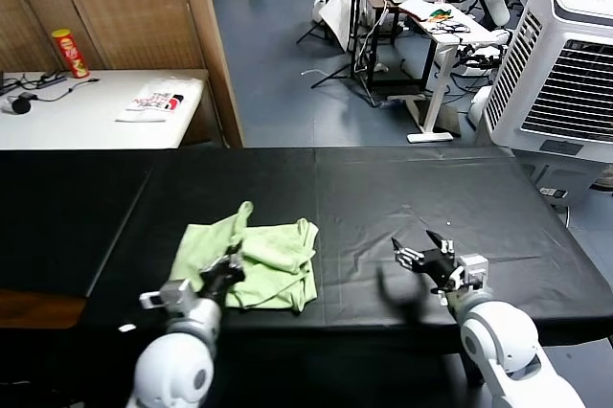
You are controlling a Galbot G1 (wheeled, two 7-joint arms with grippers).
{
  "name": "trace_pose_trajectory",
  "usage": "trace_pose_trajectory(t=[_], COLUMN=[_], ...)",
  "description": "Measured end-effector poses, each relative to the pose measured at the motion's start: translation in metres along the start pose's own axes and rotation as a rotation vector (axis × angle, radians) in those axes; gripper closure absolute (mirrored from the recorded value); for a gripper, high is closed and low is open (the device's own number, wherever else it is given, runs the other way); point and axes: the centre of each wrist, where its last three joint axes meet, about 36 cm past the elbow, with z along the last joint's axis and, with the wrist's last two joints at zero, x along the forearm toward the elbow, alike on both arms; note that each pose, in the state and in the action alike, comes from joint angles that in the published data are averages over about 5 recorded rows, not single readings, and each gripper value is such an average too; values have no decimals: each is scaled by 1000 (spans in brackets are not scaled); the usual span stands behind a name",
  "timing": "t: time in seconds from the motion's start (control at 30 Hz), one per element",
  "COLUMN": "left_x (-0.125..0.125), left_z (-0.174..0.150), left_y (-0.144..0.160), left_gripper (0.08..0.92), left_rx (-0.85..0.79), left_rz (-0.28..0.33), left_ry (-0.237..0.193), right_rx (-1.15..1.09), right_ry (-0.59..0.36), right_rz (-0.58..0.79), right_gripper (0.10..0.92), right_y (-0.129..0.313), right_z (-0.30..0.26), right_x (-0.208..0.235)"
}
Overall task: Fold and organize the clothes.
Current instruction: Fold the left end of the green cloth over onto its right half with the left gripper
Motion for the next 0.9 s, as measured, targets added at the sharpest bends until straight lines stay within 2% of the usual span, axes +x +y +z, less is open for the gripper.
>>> trace_pose_trajectory(t=[0.4,0.77,0.83,0.9], left_x=[-4,-7,-9,-10], left_z=[4,12,13,14], left_y=[-28,-39,-40,-41], left_gripper=[839,839,821,752], left_rx=[48,61,67,79], left_rz=[70,93,100,109], left_ry=[10,23,25,26], right_rx=[-1,0,1,1], right_ry=[9,5,3,1], right_rz=[-8,-17,-22,-29], right_gripper=[224,224,224,224], right_y=[7,8,9,11], right_z=[5,5,5,6], right_x=[-4,-5,-5,-6])
